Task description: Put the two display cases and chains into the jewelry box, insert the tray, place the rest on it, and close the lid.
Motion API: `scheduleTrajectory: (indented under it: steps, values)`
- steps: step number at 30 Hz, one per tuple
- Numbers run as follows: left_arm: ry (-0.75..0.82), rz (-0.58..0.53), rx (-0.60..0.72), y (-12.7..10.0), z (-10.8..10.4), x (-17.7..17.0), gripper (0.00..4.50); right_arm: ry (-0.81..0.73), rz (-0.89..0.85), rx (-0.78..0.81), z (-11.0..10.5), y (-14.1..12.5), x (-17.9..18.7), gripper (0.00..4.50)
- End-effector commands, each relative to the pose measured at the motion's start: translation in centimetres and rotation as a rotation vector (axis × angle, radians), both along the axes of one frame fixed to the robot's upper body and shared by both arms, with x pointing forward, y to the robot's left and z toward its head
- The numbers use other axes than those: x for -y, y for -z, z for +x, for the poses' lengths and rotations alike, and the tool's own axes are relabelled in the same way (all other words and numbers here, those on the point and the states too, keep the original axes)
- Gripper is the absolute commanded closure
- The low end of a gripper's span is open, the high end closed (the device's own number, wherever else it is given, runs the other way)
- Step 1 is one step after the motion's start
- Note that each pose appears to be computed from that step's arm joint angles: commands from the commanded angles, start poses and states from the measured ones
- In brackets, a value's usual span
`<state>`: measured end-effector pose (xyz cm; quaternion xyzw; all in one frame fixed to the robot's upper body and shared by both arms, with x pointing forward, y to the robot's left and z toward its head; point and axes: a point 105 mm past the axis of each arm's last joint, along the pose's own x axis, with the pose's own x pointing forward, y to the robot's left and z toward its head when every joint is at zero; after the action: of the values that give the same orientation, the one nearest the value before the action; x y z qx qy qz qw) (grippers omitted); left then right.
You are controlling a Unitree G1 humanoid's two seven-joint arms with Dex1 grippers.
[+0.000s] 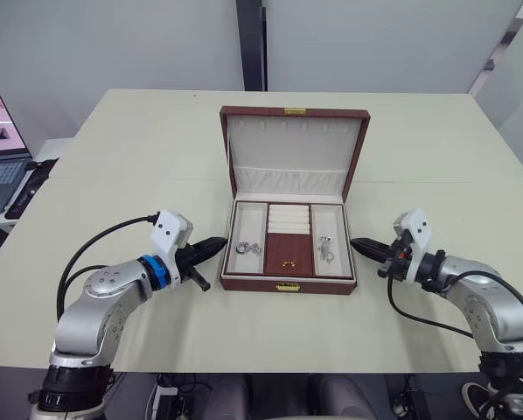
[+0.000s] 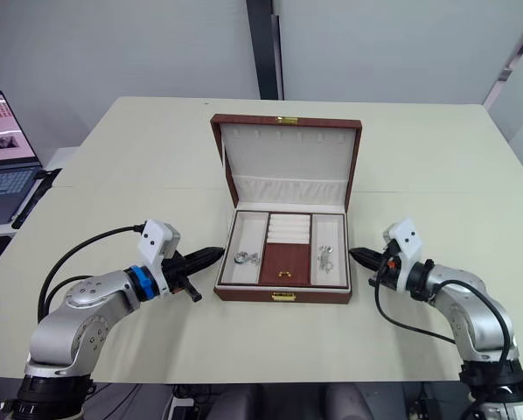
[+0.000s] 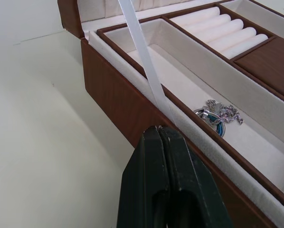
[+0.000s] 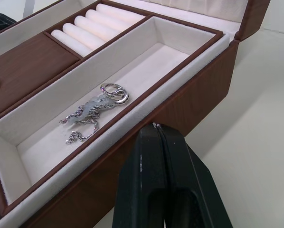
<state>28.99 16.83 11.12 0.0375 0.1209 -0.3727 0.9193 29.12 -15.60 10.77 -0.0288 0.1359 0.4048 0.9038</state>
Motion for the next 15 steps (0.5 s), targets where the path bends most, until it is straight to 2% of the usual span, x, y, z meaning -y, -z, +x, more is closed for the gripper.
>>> scheduleTrajectory:
  steps: [1, 15]
  values:
    - [0.153, -0.06, -0.029, -0.18, -2.32, 3.22, 4.49, -0.139, 0.067, 0.007, -2.09, -0.96, -3.16, 4.47]
    - [0.117, -0.059, -0.049, -0.04, -3.11, 2.34, 4.49, -0.117, 0.065, -0.011, -2.48, -0.52, -3.05, 4.47]
